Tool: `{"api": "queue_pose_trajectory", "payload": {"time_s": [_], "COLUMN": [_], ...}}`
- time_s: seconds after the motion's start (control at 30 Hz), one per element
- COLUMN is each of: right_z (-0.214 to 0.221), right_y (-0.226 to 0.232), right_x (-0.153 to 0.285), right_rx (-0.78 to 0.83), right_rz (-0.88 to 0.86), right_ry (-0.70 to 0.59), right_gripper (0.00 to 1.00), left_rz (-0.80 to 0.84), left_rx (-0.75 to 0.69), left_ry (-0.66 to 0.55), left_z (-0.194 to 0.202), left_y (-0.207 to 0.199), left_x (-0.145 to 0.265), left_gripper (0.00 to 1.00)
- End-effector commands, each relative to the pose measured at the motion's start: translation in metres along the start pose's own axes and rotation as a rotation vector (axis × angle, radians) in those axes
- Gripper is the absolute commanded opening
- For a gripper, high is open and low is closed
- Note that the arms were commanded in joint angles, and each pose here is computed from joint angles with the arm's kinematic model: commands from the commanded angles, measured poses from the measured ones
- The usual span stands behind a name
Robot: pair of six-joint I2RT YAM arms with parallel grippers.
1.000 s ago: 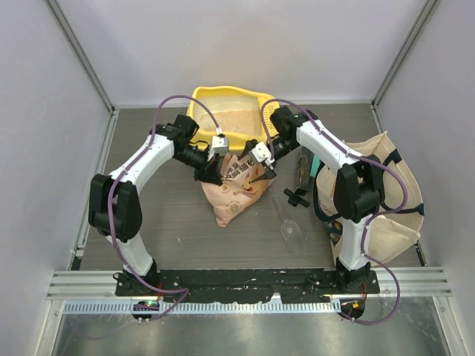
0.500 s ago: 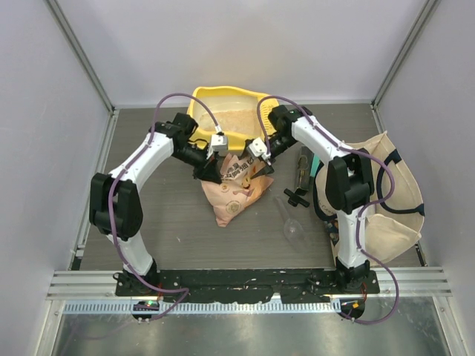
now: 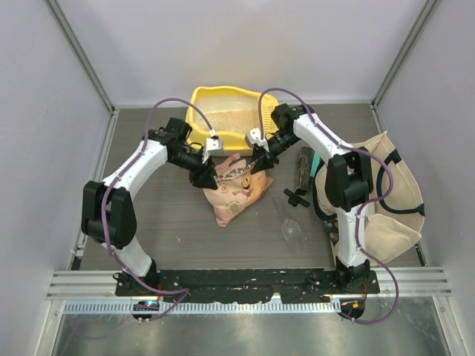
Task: Fill the litter box with clean litter
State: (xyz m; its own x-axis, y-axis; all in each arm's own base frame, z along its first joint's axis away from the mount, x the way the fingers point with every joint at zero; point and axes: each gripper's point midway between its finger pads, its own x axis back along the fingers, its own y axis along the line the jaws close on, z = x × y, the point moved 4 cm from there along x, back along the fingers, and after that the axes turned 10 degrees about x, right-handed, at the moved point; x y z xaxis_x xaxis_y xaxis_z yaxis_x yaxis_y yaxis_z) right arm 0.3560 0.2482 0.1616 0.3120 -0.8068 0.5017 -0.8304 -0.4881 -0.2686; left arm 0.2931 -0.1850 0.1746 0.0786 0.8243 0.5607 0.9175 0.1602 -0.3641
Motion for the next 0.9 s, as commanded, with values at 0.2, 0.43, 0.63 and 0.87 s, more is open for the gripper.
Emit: {"api": "queue_pose_trajectory", "payload": {"time_s": [0.2,0.43,0.63,0.87], "right_z": [-0.023,-0.023,-0.010,-0.023], "right_y": [-0.006,-0.038,-0.036,-0.029], "right_x": [0.010,0.033,0.044,0.020], "right_rx": [-0.462,-0.652,-0.997,-0.993], "right_rz": [0.198,0.471,0.598,0.518], "right_ry": [-0.068,-0.217,-0.434,-0.421], "right_gripper": [0.11,0.01,0.01,0.01], "left_rz": [-0.133,-0.273,-0.448,-0.387], "left_rx": [-0.021,0.104,0.190,0.094], "left_ry": [-0.024,-0.038,-0.143,-0.162], "left_z": [-0.008,0.003,0.011,-0.004], "left_y": [-0.014,0.005,0.019,0.006], "left_x": [-0.002,0.024,0.059,0.052], "left_gripper": [0.43,0.00,0.00,0.28]}}
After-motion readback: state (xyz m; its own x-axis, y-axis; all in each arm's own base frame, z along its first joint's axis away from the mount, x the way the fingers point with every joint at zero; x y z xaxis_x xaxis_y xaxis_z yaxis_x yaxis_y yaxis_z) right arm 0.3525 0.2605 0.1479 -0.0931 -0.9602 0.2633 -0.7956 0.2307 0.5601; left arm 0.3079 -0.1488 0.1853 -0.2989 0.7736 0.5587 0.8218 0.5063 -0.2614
